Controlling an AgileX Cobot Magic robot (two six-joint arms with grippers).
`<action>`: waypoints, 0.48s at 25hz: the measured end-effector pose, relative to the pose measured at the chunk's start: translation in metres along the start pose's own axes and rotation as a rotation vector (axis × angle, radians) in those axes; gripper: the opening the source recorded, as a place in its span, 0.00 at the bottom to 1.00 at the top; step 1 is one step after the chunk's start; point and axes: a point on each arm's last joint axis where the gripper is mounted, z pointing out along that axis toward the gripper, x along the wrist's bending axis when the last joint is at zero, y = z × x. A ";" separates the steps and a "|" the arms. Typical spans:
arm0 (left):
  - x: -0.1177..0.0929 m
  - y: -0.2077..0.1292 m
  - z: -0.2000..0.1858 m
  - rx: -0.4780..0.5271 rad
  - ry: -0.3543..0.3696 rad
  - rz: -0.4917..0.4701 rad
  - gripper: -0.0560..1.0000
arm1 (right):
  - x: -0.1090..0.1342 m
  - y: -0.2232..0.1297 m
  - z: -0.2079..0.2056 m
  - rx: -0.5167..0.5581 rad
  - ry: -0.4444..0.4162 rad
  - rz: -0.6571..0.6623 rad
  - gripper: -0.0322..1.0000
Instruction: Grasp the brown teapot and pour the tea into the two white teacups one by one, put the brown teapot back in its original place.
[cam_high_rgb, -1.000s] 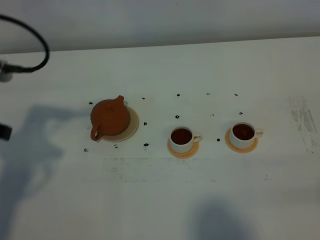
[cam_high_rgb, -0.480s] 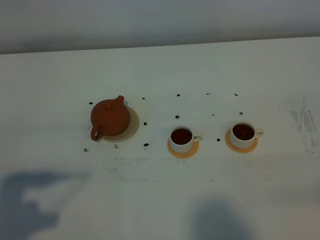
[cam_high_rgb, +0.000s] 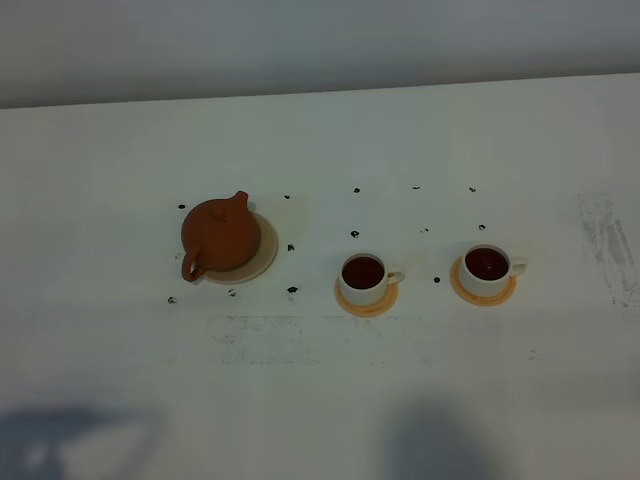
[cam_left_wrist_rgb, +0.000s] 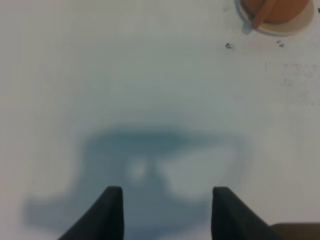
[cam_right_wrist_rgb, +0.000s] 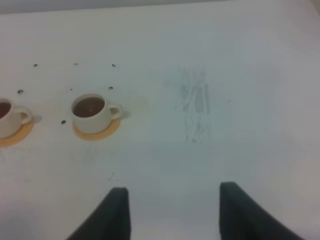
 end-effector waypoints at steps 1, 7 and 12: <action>0.000 -0.002 0.000 -0.007 0.000 0.000 0.44 | 0.000 0.000 0.000 0.000 0.000 0.000 0.44; 0.003 -0.016 0.002 -0.017 0.019 0.010 0.44 | 0.000 0.000 0.000 0.000 0.000 0.000 0.44; 0.003 -0.016 0.002 -0.019 0.021 0.012 0.44 | 0.000 0.000 0.000 0.000 0.000 0.000 0.44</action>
